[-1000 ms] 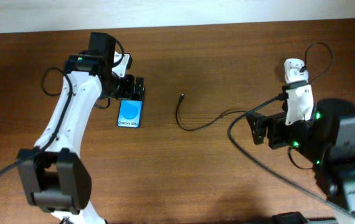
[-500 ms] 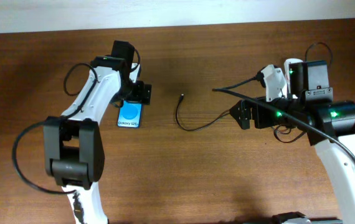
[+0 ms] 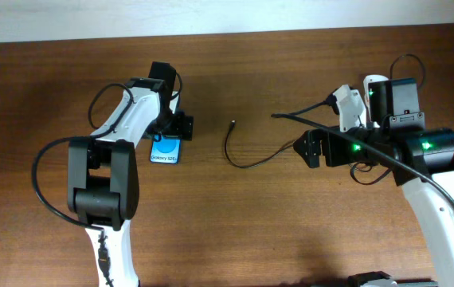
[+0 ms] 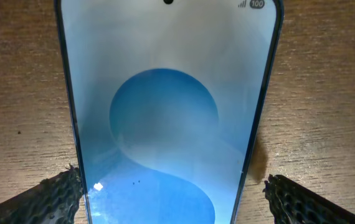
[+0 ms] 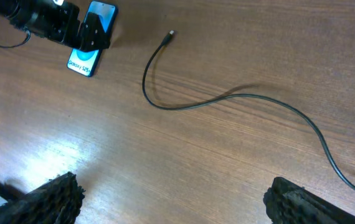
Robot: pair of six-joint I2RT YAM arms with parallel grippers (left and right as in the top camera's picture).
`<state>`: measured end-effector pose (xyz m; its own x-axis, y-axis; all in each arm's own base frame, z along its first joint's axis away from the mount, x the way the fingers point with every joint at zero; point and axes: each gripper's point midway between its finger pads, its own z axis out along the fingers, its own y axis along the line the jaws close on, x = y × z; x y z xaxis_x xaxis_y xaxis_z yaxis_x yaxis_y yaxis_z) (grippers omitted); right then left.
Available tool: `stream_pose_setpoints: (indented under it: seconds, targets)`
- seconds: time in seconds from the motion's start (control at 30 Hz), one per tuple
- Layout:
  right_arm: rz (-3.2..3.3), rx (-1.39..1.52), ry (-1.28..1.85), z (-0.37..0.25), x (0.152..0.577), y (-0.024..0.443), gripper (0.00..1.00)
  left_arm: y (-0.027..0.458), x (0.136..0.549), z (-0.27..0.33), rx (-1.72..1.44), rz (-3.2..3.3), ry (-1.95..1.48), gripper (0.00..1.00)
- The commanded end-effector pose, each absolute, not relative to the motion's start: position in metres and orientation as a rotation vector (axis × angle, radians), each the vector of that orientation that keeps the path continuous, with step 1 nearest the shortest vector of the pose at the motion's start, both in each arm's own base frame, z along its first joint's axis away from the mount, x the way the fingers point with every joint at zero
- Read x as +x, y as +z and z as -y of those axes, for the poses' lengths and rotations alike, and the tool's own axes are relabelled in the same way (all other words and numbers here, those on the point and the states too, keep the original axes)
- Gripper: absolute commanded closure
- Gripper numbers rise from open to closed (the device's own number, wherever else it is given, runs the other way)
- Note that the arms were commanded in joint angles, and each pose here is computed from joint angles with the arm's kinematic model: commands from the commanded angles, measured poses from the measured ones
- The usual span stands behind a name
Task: Plug charger to phone and switch on socket
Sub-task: 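Reach the left gripper to the blue phone and grasp its top end, then lift the phone with the left gripper and tilt it upright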
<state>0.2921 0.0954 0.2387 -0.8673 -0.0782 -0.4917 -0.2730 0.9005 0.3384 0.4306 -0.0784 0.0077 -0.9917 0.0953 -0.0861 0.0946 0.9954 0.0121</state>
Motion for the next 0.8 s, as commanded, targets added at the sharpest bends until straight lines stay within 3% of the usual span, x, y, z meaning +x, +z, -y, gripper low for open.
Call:
stream_pose_setpoints:
  seconds: [0.0,0.3,0.43,0.57,0.77]
  targets:
    - [-2.574,-0.258,0.575,-0.099,0.292,0.244,0.02,0.006,0.437,0.075,0.146,-3.034,0.047,0.00]
    - [-2.581,-0.257,0.576,-0.099,0.291,0.243,0.02,-0.018,0.430,0.074,0.151,-3.090,0.064,0.04]
    - [-2.581,-0.257,0.576,-0.099,0.291,0.243,0.02,-0.026,0.427,0.073,0.151,-3.109,0.065,0.21]
    - [-2.580,-0.257,0.576,-0.099,0.291,0.243,0.02,-0.025,0.426,0.073,0.151,-3.112,0.066,0.30]
    - [-2.579,-0.257,0.575,-0.099,0.291,0.243,0.02,0.023,0.449,0.077,0.147,-3.073,0.059,0.33]
